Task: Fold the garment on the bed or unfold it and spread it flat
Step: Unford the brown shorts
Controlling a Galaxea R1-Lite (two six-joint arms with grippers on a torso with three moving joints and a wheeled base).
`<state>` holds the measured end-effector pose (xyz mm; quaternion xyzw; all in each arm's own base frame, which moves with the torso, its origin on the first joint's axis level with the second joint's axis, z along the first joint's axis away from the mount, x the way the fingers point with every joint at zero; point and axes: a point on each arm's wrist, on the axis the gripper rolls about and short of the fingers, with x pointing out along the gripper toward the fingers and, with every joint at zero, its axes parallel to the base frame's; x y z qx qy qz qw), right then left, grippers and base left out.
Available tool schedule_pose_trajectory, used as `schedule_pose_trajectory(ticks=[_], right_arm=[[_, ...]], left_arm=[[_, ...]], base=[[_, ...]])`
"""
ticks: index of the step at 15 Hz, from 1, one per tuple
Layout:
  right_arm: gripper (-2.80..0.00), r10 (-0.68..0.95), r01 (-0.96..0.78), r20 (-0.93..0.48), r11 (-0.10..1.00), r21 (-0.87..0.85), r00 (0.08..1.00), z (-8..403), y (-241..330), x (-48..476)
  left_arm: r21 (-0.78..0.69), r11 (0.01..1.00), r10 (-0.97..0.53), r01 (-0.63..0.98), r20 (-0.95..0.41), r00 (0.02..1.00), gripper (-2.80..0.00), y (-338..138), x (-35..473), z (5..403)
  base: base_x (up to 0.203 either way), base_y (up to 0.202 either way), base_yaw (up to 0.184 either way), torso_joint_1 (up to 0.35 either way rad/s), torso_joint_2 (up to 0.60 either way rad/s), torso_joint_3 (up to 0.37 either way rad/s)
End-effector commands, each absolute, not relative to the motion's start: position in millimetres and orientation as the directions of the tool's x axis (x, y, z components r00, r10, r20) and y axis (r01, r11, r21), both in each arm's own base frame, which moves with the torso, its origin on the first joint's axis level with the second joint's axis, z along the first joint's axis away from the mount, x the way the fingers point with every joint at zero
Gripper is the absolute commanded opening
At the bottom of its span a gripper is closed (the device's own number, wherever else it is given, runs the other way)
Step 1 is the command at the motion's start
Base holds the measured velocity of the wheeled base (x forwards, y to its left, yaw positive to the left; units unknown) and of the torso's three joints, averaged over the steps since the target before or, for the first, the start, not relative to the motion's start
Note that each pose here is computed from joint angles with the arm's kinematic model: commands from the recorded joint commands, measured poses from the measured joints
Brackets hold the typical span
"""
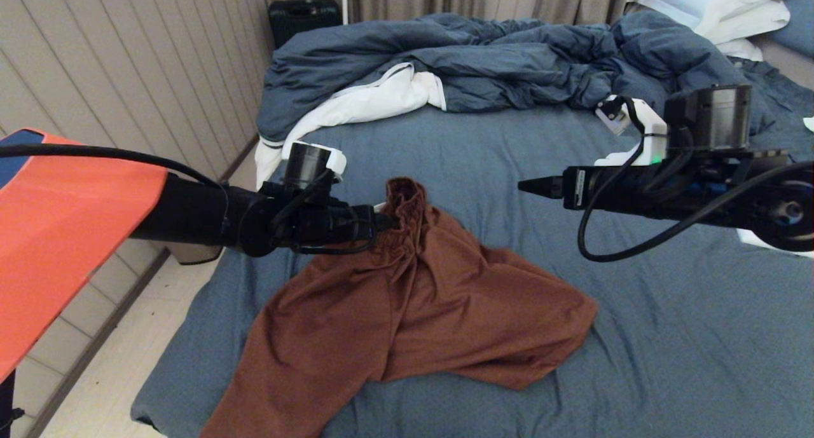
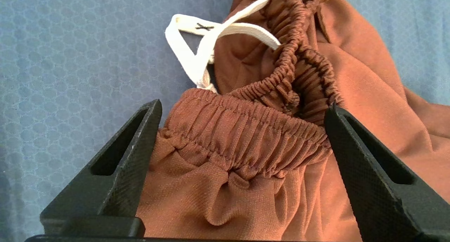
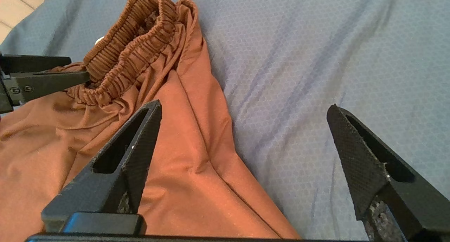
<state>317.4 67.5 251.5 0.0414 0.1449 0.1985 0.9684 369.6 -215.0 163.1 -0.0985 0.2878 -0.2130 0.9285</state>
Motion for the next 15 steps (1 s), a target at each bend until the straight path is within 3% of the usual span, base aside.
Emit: schedule_pose_trajectory(ticks=[1, 15], right_arm=[[0.00, 0.398, -0.374, -0.268, 0.917, 0.139, 0.877, 249.7, 68.0, 319.0], [0.00, 0.398, -0.374, -0.267, 0.917, 0.138, 0.878, 247.3, 68.4, 321.2]], left_arm=[[-0.310, 0.887, -0.457, 0.342, -0.488, 0.744, 0.00, -215.6, 367.8, 165.4], [-0.305, 0.875, -0.483, 0.376, -0.490, 0.726, 0.00, -229.3, 352.1, 167.8]], base=[[0.000, 0.000, 0.000, 0.000, 0.00, 0.000], [0.000, 0.000, 0.000, 0.000, 0.00, 0.000]])
